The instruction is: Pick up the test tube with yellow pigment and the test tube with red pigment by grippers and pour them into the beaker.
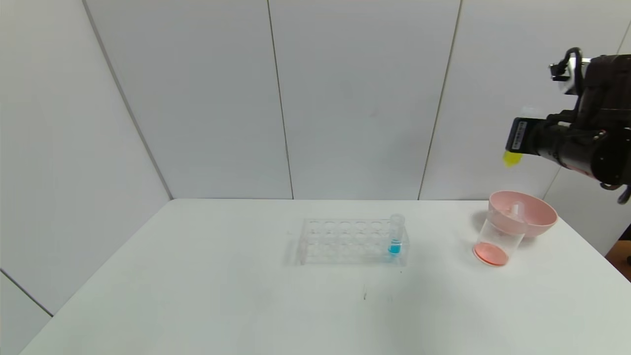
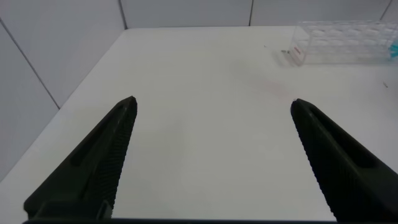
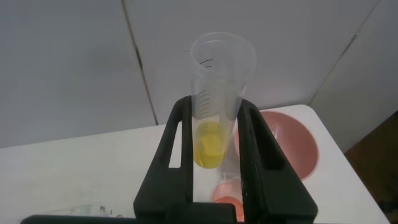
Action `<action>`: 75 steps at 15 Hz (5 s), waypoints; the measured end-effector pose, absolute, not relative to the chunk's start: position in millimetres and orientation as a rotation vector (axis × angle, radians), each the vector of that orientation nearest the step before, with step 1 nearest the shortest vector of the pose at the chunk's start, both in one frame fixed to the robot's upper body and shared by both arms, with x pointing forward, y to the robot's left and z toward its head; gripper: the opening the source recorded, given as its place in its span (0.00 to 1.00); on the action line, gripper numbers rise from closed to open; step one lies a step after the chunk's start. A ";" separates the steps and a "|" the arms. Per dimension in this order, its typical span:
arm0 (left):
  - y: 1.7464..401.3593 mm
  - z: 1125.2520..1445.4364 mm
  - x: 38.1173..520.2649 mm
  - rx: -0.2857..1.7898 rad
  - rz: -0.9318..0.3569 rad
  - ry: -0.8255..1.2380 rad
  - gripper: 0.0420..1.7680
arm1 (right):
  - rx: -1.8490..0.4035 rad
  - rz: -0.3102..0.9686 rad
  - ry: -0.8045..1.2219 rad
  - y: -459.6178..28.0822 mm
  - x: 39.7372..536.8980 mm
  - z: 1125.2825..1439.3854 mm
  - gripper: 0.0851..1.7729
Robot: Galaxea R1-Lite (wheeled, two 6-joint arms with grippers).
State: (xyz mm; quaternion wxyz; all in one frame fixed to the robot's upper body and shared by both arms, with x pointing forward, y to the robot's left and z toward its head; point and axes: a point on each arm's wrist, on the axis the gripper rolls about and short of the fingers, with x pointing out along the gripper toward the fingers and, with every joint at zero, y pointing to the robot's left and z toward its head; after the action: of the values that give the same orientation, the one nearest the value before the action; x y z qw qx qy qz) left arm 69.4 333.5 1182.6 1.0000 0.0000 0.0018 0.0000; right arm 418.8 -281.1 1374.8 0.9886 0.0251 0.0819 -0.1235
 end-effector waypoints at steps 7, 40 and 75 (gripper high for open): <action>333.5 1182.6 69.4 0.000 0.000 0.004 1.00 | -0.003 -0.351 0.162 -388.7 417.3 1378.4 0.24; 333.5 1182.6 69.4 0.000 0.000 0.004 1.00 | -0.421 -0.160 0.164 -449.7 455.7 1290.7 0.24; 333.5 1182.6 69.4 0.000 0.000 0.004 1.00 | -0.923 0.329 -0.089 -477.7 428.9 1263.2 0.24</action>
State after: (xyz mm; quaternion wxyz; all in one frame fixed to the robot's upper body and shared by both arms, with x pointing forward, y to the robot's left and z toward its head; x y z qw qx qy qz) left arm 69.4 333.5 1182.6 1.0000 -0.0002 0.0018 0.0000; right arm 428.9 -477.7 1263.2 0.8815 -0.4431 -0.0426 0.1577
